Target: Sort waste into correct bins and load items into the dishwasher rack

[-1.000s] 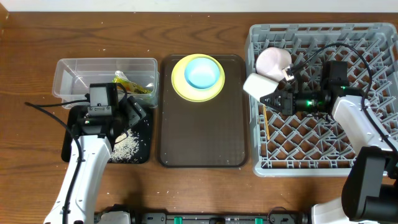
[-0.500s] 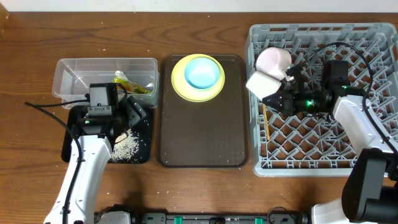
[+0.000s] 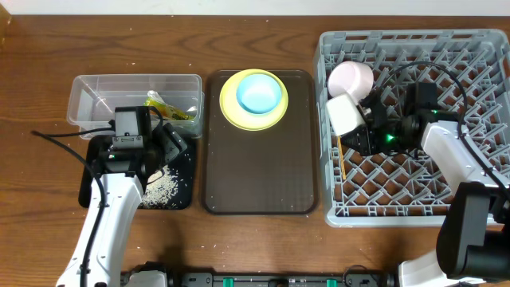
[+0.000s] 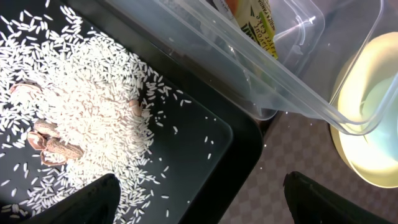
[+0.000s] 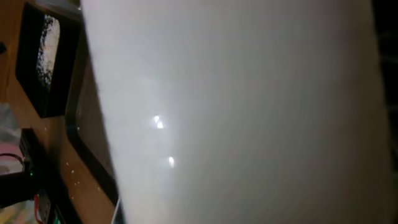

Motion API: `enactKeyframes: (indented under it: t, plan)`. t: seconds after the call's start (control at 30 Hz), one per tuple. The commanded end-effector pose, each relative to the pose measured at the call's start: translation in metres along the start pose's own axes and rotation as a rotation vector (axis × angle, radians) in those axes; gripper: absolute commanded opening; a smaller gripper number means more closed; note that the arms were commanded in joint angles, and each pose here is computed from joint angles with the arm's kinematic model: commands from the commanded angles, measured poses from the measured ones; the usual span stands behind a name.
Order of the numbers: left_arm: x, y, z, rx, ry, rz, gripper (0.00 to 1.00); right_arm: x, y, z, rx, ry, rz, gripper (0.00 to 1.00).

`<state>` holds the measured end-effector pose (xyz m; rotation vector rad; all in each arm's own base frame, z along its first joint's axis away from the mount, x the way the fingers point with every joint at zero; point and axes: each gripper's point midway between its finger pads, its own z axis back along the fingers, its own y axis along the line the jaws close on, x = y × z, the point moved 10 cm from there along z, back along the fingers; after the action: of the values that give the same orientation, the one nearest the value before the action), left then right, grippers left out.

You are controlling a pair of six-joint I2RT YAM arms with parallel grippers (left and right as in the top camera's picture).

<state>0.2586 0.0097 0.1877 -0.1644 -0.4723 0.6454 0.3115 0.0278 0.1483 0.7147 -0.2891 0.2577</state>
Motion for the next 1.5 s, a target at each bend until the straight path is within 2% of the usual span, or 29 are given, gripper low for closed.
enactKeyframes:
  t: [0.0,0.23,0.43,0.87,1.23,1.3,1.37,1.47]
  plan:
    - [0.000,0.002,0.001,0.011,-0.007,0.008,0.87,-0.018,-0.007,-0.006,-0.099,0.104,-0.052,0.01]
    - [0.000,0.002,0.001,0.011,-0.007,0.008,0.87,-0.017,0.004,0.010,-0.113,0.078,-0.048,0.01]
    - [0.000,0.002,0.001,0.011,-0.007,0.008,0.87,-0.016,0.013,0.032,-0.276,0.039,-0.047,0.01]
    - [0.000,0.002,0.001,0.011,-0.007,0.008,0.87,-0.005,0.064,0.084,-0.361,-0.209,0.025,0.02]
    - [0.000,0.002,0.001,0.011,-0.008,0.008,0.87,0.003,0.080,0.064,-0.456,-0.189,0.110,0.04]
    - [0.000,0.002,0.001,0.011,-0.008,0.008,0.87,0.003,0.088,0.057,-0.469,-0.179,0.121,0.07]
    - [0.000,0.002,0.001,0.011,-0.008,0.008,0.87,0.002,0.095,0.050,-0.477,-0.165,0.128,0.15]
    - [0.000,0.002,0.001,0.011,-0.008,0.008,0.87,0.000,0.100,0.040,-0.473,-0.153,0.085,0.19]
